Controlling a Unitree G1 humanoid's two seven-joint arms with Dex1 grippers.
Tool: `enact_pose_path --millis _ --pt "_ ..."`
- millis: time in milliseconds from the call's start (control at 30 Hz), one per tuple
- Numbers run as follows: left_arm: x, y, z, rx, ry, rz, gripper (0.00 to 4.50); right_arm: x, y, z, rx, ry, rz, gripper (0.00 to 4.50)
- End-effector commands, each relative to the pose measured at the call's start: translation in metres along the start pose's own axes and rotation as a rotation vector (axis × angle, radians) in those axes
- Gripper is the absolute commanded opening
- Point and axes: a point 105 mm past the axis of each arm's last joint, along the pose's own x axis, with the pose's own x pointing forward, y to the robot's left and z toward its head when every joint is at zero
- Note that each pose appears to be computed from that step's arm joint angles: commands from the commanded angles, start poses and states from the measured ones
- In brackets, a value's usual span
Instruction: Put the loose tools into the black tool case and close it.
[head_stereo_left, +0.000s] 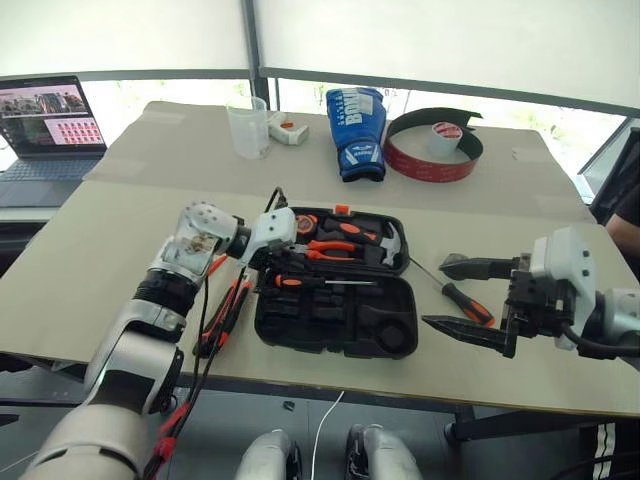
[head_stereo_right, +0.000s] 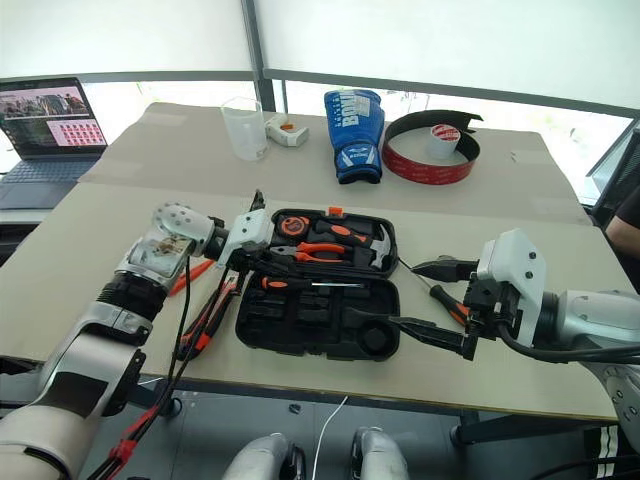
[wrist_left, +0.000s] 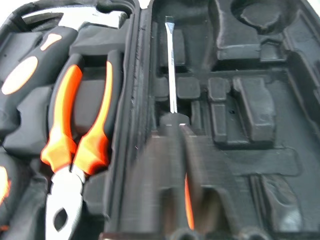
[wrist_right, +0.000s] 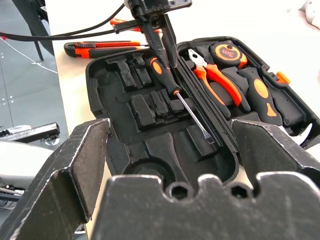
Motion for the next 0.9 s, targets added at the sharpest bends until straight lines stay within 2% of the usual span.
enact_pose_path --millis 33,200,333,433,500,600,733,900 --pt "0.009 0.003 -0.001 0.044 0.052 0.004 0.02 -0.002 -0.002 0.008 -0.032 -0.031 -0.024 4.5" --pt "0.02 -0.01 -0.019 0.096 0.143 -0.062 0.02 -0.003 -0.003 0.005 -0.018 -0.031 -0.049 4.5" --pt "0.023 -0.003 -0.028 0.116 0.195 -0.008 0.02 -0.004 -0.005 -0.004 0.004 -0.021 -0.085 4.5" --pt "0.02 0.002 -0.022 0.104 0.16 0.016 0.02 -0.007 -0.007 -0.014 0.021 0.002 -0.125 4.5" --pt "0.008 0.008 -0.003 0.033 0.046 0.033 0.02 -0.014 -0.015 -0.029 0.042 0.048 -0.195 4.5" --pt "-0.018 0.007 0.028 -0.069 -0.138 0.011 0.7 -0.028 -0.028 -0.051 0.103 0.103 -0.311 4.5" --pt "-0.047 -0.011 0.062 -0.163 -0.3 -0.064 2.04 -0.039 -0.041 -0.081 0.168 0.172 -0.412 4.5" --pt "-0.056 -0.044 0.092 -0.179 -0.373 -0.177 3.79 -0.036 -0.054 -0.117 0.234 0.234 -0.443 4.5"
